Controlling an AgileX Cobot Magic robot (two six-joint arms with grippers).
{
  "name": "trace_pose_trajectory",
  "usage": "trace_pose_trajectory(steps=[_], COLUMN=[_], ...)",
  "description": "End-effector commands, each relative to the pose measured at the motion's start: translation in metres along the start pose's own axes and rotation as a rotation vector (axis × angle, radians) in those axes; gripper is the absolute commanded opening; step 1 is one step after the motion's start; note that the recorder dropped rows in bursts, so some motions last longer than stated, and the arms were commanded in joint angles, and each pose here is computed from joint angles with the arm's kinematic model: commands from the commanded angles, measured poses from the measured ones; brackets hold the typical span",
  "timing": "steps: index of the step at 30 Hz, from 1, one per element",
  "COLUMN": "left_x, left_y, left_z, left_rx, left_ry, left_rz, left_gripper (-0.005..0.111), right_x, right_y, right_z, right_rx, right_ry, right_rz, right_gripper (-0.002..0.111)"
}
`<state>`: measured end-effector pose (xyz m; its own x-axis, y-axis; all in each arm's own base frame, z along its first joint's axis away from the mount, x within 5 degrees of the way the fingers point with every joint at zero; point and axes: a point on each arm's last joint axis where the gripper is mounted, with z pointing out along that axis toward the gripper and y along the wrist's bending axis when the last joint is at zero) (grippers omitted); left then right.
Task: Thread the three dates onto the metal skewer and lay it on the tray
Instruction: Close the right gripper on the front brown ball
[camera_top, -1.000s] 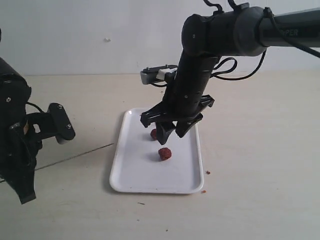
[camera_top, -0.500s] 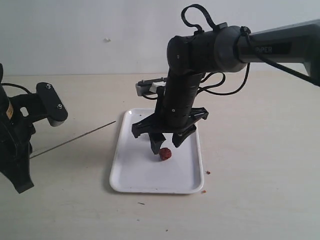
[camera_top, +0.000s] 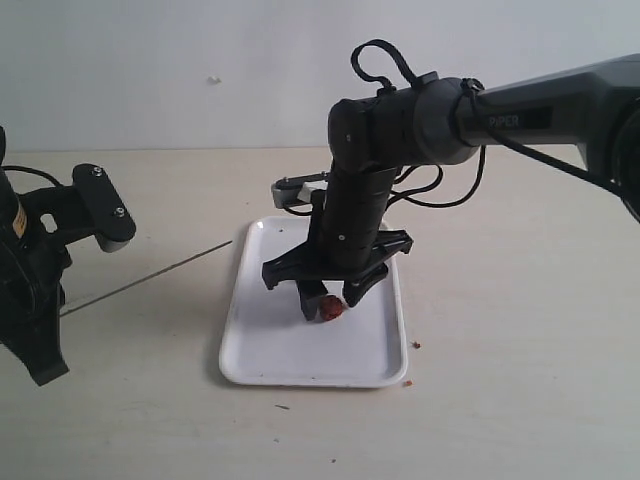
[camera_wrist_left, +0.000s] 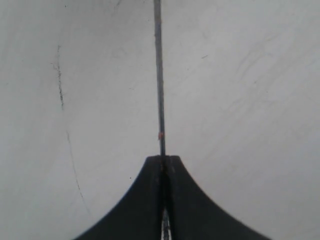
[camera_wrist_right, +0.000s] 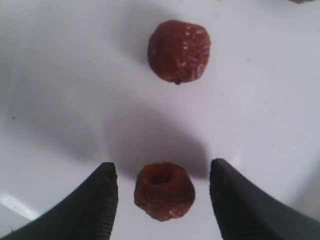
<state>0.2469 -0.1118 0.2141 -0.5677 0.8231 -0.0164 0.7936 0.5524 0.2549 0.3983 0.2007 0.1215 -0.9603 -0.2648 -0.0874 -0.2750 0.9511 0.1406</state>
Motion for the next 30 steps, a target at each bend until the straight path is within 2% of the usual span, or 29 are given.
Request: trace_pose_trajectory(steps=[1,27,30], left_x=[0.001,0.0007,0.0007], left_y=[-0.0007,-0.0014,-0.0014], left_z=[-0.0018,-0.0018,-0.0018], left_rx=[0.007,0.015,0.015], left_ry=[-0.011,-0.014,-0.014], left_rz=[-0.009,-0.015,-0.015], left_gripper=[0.0,0.0,0.0], right_x=[-0.0037,0.0004,0.0004], right_y=[0.0063,0.0033,0.0029], right_z=[-0.0027,0.005,0.0052], right_rx=[-0.004,0.021,0.025], right_ry=[-0.039,0.015,0.015], right_rz=[-0.009,0.034,0.036], right_gripper=[0.054,0.054,0.049])
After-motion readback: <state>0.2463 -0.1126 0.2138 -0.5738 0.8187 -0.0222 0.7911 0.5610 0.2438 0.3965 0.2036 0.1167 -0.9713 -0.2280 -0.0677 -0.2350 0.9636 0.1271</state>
